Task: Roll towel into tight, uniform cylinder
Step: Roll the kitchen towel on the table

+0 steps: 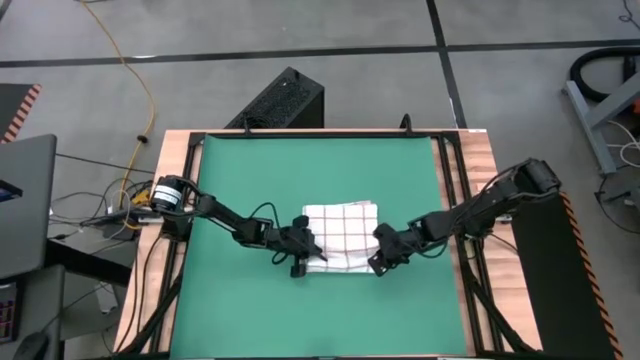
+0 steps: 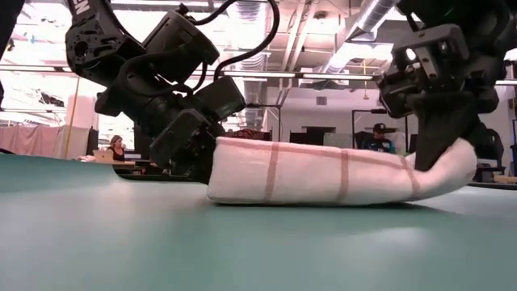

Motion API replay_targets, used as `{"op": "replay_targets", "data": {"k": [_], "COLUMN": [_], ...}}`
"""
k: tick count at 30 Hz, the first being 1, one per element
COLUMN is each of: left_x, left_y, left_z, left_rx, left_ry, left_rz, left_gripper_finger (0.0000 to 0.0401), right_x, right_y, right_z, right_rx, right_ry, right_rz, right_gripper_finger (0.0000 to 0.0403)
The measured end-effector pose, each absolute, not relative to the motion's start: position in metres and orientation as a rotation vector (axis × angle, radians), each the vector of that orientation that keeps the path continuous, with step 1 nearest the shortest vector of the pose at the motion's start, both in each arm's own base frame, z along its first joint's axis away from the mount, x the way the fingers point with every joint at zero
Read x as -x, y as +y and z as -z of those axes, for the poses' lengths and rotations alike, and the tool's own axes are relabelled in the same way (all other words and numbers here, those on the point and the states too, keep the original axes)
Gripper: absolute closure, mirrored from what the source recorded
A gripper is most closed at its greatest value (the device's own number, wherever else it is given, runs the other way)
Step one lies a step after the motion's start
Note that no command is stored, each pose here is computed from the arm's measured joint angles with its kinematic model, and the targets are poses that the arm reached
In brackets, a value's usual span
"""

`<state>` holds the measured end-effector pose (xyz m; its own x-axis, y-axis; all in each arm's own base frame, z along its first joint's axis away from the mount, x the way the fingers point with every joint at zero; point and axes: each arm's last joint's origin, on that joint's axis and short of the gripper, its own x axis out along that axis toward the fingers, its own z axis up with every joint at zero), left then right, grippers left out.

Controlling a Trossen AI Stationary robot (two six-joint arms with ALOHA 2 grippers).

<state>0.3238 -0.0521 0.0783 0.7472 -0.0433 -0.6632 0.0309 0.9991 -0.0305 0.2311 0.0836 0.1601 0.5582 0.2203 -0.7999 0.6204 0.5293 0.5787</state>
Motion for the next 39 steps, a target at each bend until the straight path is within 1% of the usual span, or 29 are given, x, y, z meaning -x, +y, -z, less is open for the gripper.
{"op": "replay_targets", "data": {"k": [6,10,14,18,24,28,30,32,35,37,39], "left_x": [-0.324,-0.324,-0.322,-0.312,-0.297,-0.288,-0.285,-0.283,-0.282,-0.284,-0.293], "left_y": [-0.052,-0.052,-0.052,-0.053,-0.057,-0.066,-0.078,-0.095,-0.119,-0.130,-0.135], "left_z": [-0.078,-0.078,-0.084,-0.103,-0.150,-0.179,-0.193,-0.200,-0.186,-0.170,-0.162], "left_rx": [0.000,-0.010,-0.094,-0.236,-0.323,-0.356,-0.340,-0.346,-0.454,-0.535,-0.567], "left_ry": [0.726,0.727,0.737,0.767,0.702,0.607,0.520,0.447,0.441,0.483,0.508], "left_rz": [0.040,0.041,0.049,0.008,-0.005,-0.012,0.028,0.110,0.200,0.215,0.206], "left_gripper_finger": [0.0401,0.0401,0.0401,0.0401,0.0401,0.0401,0.0401,0.0401,0.0401,0.0401,0.0401], "right_x": [-0.242,-0.248,-0.250,-0.251,-0.251,-0.251,-0.251,-0.251,-0.251,-0.251,-0.251], "right_y": [0.078,0.072,0.068,0.065,0.065,0.064,0.064,0.064,0.064,0.064,0.064], "right_z": [-0.142,-0.136,-0.136,-0.135,-0.135,-0.135,-0.135,-0.135,-0.135,-0.135,-0.135], "right_rx": [-1.019,-1.021,-1.011,-0.995,-0.974,-0.969,-0.966,-0.964,-0.958,-0.957,-0.955], "right_ry": [1.061,1.065,1.057,1.052,1.054,1.050,1.049,1.048,1.049,1.048,1.048], "right_rz": [0.261,0.245,0.242,0.247,0.244,0.240,0.237,0.237,0.233,0.231,0.231], "right_gripper_finger": [0.0367,0.0367,0.0367,0.0367,0.0367,0.0367,0.0367,0.0367,0.0367,0.0367,0.0367]}}
